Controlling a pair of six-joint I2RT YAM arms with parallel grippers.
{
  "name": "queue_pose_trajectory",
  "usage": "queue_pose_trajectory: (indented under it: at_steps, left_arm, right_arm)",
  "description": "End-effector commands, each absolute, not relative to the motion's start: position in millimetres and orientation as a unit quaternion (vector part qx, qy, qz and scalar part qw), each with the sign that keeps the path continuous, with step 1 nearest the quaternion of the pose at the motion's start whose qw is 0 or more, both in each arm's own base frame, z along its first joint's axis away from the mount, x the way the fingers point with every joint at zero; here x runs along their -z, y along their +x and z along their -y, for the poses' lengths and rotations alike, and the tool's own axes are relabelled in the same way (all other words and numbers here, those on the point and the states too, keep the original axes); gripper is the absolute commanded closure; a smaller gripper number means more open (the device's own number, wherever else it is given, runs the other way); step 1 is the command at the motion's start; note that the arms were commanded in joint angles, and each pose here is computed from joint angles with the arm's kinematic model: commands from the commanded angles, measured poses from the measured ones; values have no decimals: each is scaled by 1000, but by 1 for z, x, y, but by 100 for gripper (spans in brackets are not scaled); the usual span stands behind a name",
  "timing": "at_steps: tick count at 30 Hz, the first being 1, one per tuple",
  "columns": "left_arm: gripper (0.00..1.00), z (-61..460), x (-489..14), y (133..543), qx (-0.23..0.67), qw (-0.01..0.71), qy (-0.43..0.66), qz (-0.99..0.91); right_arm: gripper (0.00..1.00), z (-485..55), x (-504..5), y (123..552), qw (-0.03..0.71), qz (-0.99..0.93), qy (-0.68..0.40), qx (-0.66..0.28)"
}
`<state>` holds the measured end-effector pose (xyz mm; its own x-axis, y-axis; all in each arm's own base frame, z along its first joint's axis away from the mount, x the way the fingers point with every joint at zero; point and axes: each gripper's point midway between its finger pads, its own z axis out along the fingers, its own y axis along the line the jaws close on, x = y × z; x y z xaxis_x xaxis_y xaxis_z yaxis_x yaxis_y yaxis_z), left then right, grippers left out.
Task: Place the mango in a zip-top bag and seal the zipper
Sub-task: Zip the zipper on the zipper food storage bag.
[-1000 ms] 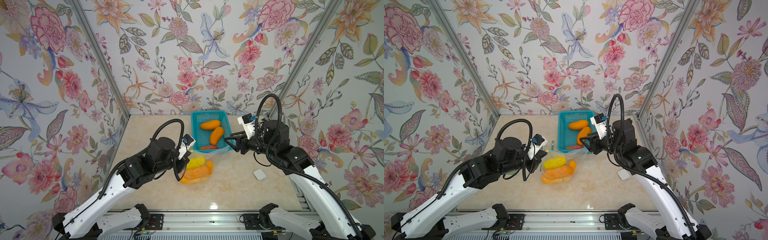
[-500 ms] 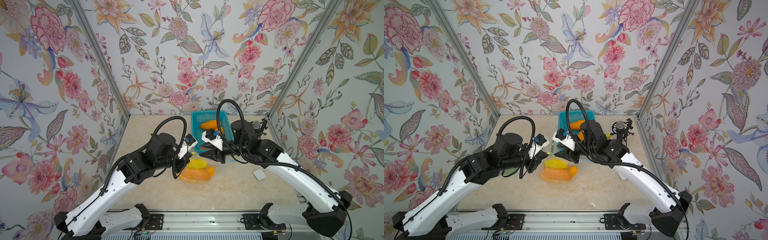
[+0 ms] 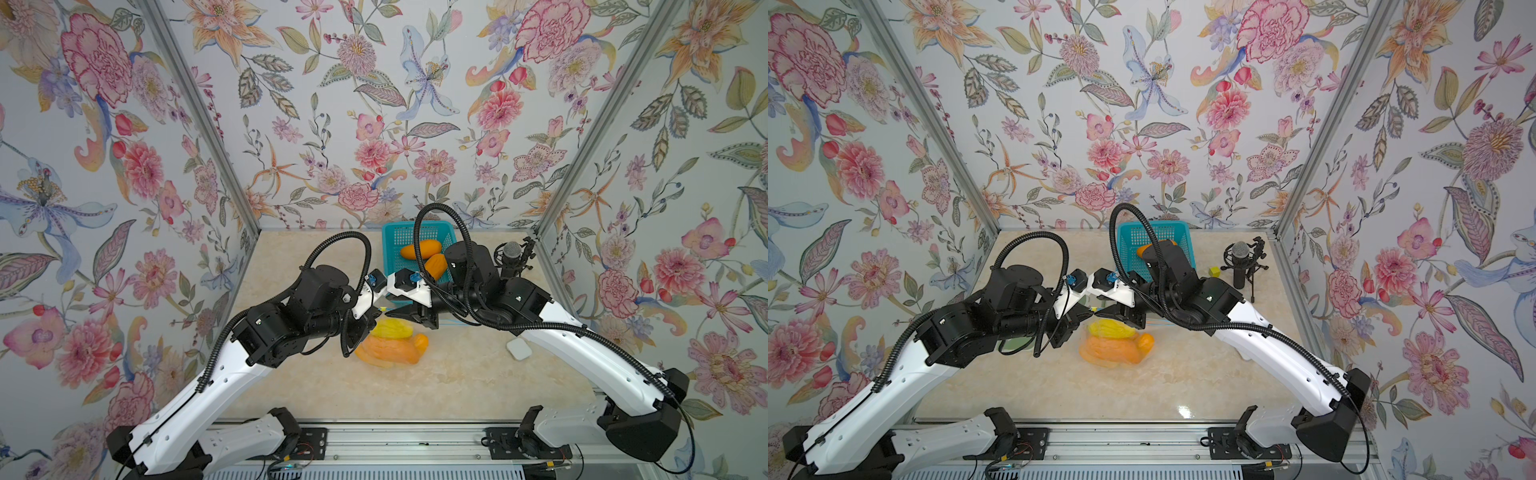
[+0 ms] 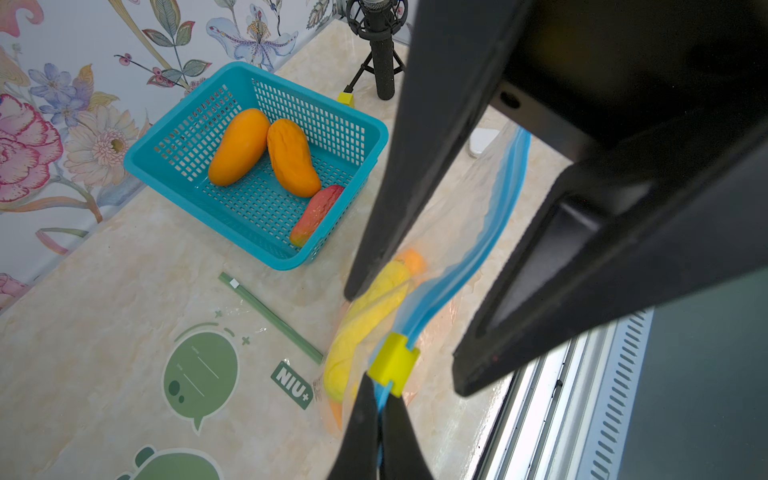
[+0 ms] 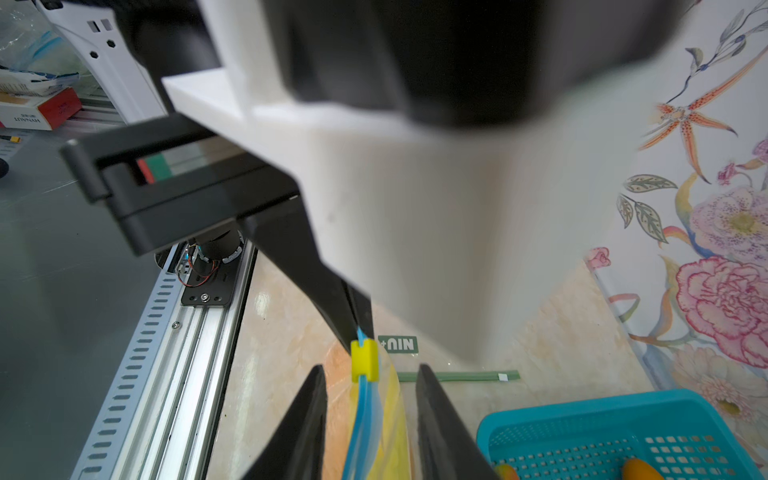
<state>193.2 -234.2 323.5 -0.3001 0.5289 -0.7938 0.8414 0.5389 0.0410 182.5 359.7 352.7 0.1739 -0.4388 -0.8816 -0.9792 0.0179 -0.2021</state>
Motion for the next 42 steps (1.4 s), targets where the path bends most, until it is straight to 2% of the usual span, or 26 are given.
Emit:
queue_pose_trajectory:
  at_steps: [1,5,9,17,24,35,42]
  left_arm:
    - [100,233,-334,194,199,411,443,-771]
    - [100,232,-333,195,196,413,440,-773]
    - [100,229,-338,196,203,423,432,-770]
    - [100,223,-342,193,233,444,420,-756]
    - [100,227,-341,190,242,432,433,-754]
    - [100,226,-342,192,238,431,433,-755]
    - [100,226,-341,193,234,429,431,-758]
  right_arm:
    - [66,-367,-352,182,439,-551,-642,-304]
    - [64,-371,-345,179,429,-551,-646,-307]
    - [56,-373,-340,180,430,-555,-639,-314]
    - [59,-366,-341,185,478,-548,-603,-328]
    - [60,-368,-355,193,516,-539,-581,-325]
    - [77,-371,-362,184,517,-525,-589,-331]
    - [74,-375,-365,176,515,-513,-598,-338]
